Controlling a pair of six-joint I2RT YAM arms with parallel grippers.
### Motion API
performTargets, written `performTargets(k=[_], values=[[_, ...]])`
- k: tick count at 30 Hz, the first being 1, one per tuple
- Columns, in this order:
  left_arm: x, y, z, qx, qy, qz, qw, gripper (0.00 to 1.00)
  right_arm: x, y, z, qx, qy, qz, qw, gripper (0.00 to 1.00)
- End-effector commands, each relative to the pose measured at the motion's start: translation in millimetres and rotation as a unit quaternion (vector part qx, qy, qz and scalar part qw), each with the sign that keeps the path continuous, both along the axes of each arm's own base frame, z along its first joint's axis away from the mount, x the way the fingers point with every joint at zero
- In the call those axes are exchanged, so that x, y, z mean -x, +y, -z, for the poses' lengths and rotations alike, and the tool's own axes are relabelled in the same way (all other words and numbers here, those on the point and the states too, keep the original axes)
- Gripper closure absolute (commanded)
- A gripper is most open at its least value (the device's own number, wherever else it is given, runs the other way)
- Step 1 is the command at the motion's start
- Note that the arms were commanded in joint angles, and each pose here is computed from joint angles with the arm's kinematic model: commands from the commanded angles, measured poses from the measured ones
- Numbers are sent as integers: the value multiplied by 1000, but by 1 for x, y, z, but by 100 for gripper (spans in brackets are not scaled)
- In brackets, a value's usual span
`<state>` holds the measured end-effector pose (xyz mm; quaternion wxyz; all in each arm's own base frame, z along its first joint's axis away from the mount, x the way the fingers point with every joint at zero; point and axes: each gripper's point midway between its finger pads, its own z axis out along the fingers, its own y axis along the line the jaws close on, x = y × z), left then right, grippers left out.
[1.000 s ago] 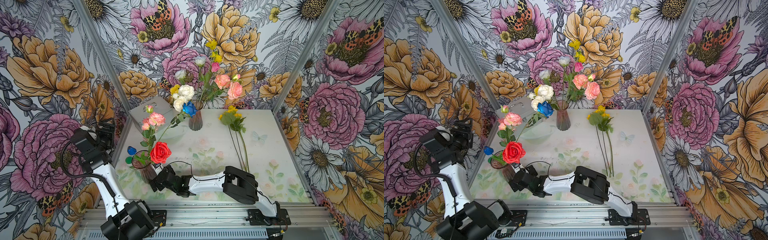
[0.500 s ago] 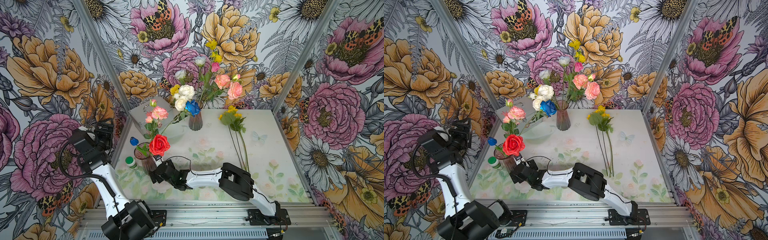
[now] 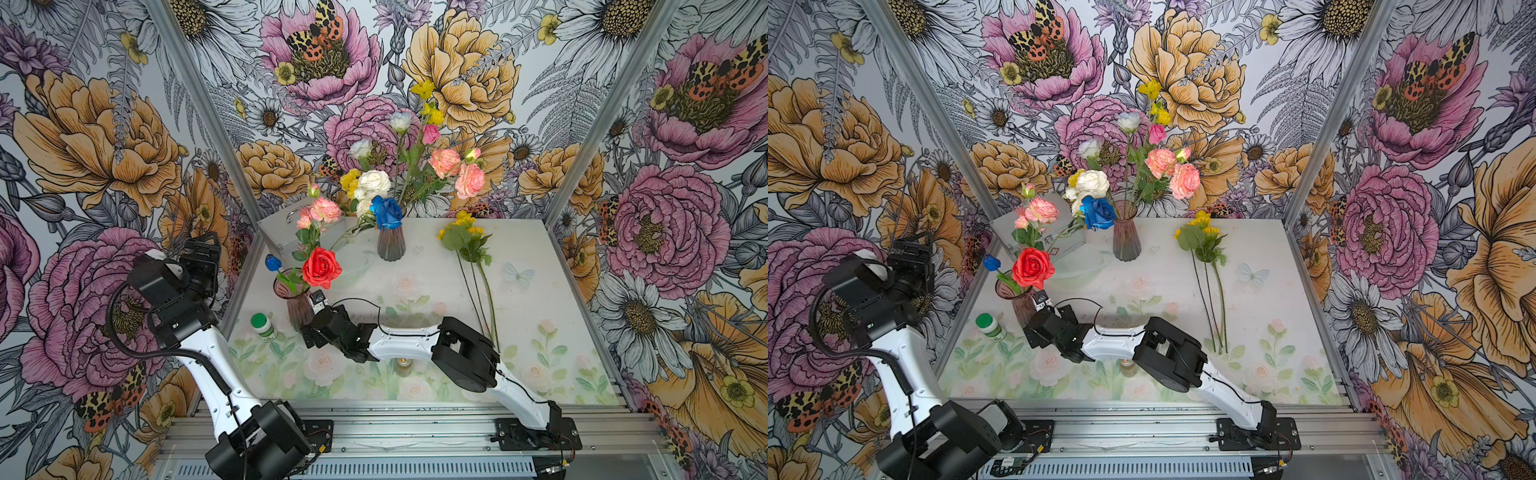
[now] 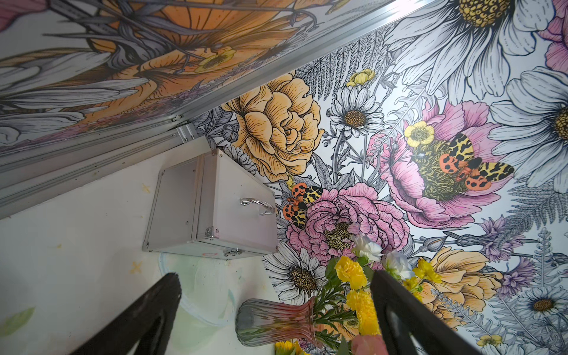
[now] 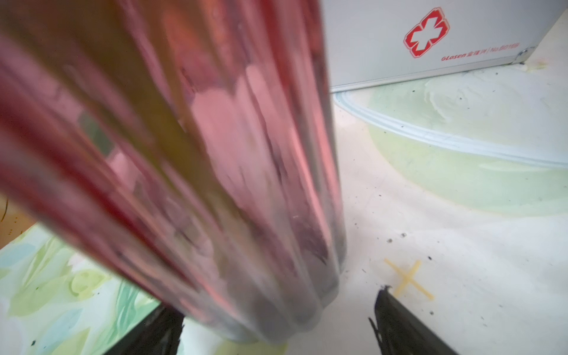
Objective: Pick out yellow flowers from the vase
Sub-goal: Move the vase to the center of the board, then adjust the flower in the vase.
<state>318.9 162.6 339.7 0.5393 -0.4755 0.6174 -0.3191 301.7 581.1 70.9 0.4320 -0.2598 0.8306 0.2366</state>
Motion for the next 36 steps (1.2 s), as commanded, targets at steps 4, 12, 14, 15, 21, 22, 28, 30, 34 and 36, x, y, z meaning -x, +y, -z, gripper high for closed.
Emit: performTargets(k=[4,12,14,15,21,22,28,30,34,36], values=[[5,-14,-15,-15,-19,20,1000,1,-6,8,8,22,-5,-16,1000,4],[13,-38,-52,-62,-49,36,996,1,-4,-6,-12,27,-17,-20,999,4],[17,-42,-60,-74,-55,35,995,2,-2,-12,-20,26,-23,-21,999,4],[20,-45,-65,-82,-57,34,994,1,1,-15,-24,28,-26,-23,999,4],[29,-60,-86,-116,-73,42,990,1,10,-26,-37,32,-36,-28,998,4],[30,-62,-88,-119,-74,45,989,1,10,-27,-37,34,-36,-29,998,4],[35,-82,-109,-151,-97,70,981,1,14,-32,-43,36,-37,-26,998,4],[34,-96,-119,-171,-109,93,975,1,15,-36,-46,38,-39,-24,998,4],[39,-138,-142,-220,-145,153,952,1,15,-56,-57,52,-51,-14,997,3],[42,-165,-149,-235,-163,199,938,1,13,-74,-63,60,-55,-2,997,2]])
